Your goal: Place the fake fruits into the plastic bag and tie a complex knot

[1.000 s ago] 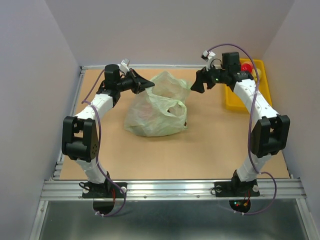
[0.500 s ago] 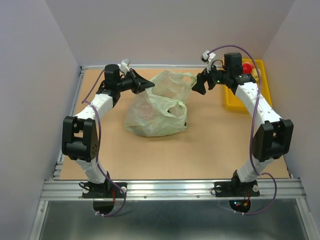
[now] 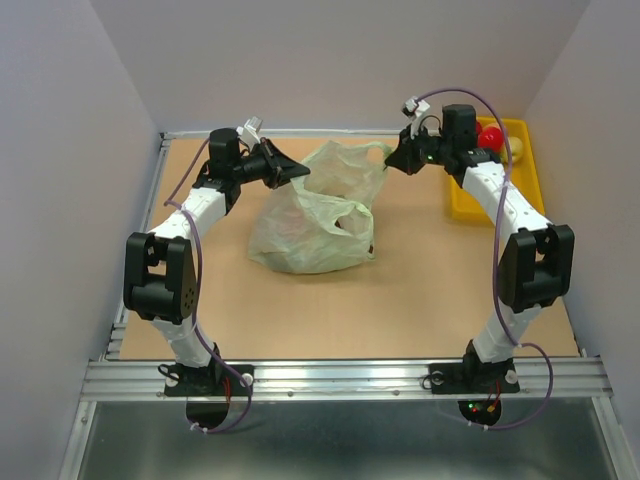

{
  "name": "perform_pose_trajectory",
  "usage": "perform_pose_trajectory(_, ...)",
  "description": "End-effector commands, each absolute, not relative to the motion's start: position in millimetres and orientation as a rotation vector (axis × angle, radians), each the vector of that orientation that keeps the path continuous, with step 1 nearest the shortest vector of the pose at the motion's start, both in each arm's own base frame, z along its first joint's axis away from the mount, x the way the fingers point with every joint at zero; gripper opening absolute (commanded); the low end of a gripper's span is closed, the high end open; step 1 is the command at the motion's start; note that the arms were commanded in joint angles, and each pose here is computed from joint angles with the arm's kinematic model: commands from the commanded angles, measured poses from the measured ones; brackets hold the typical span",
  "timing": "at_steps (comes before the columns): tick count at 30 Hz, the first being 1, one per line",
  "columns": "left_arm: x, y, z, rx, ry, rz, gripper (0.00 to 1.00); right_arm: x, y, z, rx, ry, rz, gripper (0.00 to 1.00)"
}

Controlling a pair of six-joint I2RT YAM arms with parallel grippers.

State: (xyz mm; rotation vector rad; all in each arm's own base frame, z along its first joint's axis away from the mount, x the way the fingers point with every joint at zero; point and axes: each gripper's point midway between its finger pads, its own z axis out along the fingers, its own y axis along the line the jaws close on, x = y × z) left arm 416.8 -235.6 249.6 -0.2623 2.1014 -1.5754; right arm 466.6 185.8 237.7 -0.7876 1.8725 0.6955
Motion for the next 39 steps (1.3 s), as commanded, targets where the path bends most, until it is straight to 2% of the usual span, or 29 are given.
perform_pose_trajectory(1,417.0,-230.2,291.9,-0.087,1.988,-1.502,0.19,460.7,196.5,279.2,-0.765,1.768,0.729,0.0)
perform_pose_trajectory(2,421.6,-226.4,305.2,-0.056,1.959,-1.464,0.22,453.6,195.4,291.5,-0.755,1.752,0.734,0.0)
perform_pose_trajectory(3,426.4,-219.2,319.7,-0.004,1.925,-1.368,0.3,446.1,196.5,291.4,-0.727,1.771,0.77,0.0)
perform_pose_trajectory(4,427.6,-213.8,317.2,0.004,1.929,-1.317,0.32,439.8,196.9,296.2,-0.715,1.77,0.787,0.0)
perform_pose_trajectory(9,423.6,-177.6,406.4,0.314,1.663,-0.987,0.43,409.4,189.6,308.2,-0.621,1.798,0.812,0.0)
perform_pose_trajectory(10,409.8,-178.1,422.0,0.487,1.583,-0.917,0.56,405.0,188.7,302.4,-0.615,1.815,0.811,0.0)
perform_pose_trajectory(13,375.4,-186.1,439.5,0.768,1.49,-0.823,0.58,392.5,185.5,304.2,-0.57,1.833,0.825,0.01)
perform_pose_trajectory(15,362.8,-189.1,439.5,0.829,1.502,-0.749,0.61,383.6,185.0,300.1,-0.55,1.854,0.841,0.0)
perform_pose_trajectory(16,349.8,-200.0,446.5,0.946,1.426,-0.679,0.62,381.3,184.6,297.4,-0.542,1.864,0.846,0.0)
perform_pose_trajectory(18,332.5,-211.6,429.9,1.027,1.477,-0.594,0.62,374.0,184.6,293.7,-0.515,1.886,0.871,0.0)
perform_pose_trajectory(19,309.0,-241.9,416.9,1.149,1.449,-0.597,0.62,371.5,184.9,292.3,-0.507,1.896,0.882,0.0)
perform_pose_trajectory(20,304.3,-245.5,399.0,1.235,1.458,-0.496,0.62,369.1,184.3,287.9,-0.496,1.91,0.89,0.0)
perform_pose_trajectory(22,279.2,-263.7,384.2,1.348,1.411,-0.431,0.61,365.8,184.4,286.1,-0.475,1.925,0.901,0.01)
perform_pose_trajectory(23,271.1,-271.7,359.5,1.413,1.427,-0.404,0.6,363.9,184.1,286.3,-0.471,1.928,0.903,0.01)
perform_pose_trajectory(24,248.9,-293.7,350.8,1.529,1.336,-0.376,0.6,362.4,184.0,286.6,-0.468,1.931,0.906,0.01)
perform_pose_trajectory(27,236.8,-312.0,321.6,1.657,1.297,-0.206,0.58,359.2,182.3,287.1,-0.452,1.938,0.902,0.0)
perform_pose_trajectory(34,261.5,-349.6,284.4,1.795,1.245,0.031,0.54,351.6,180.6,281.3,-0.414,1.968,0.914,0.0)
perform_pose_trajectory(39,273.7,-367.1,261.3,1.822,1.221,0.068,0.54,349.8,179.3,284.8,-0.409,1.965,0.907,0.0)
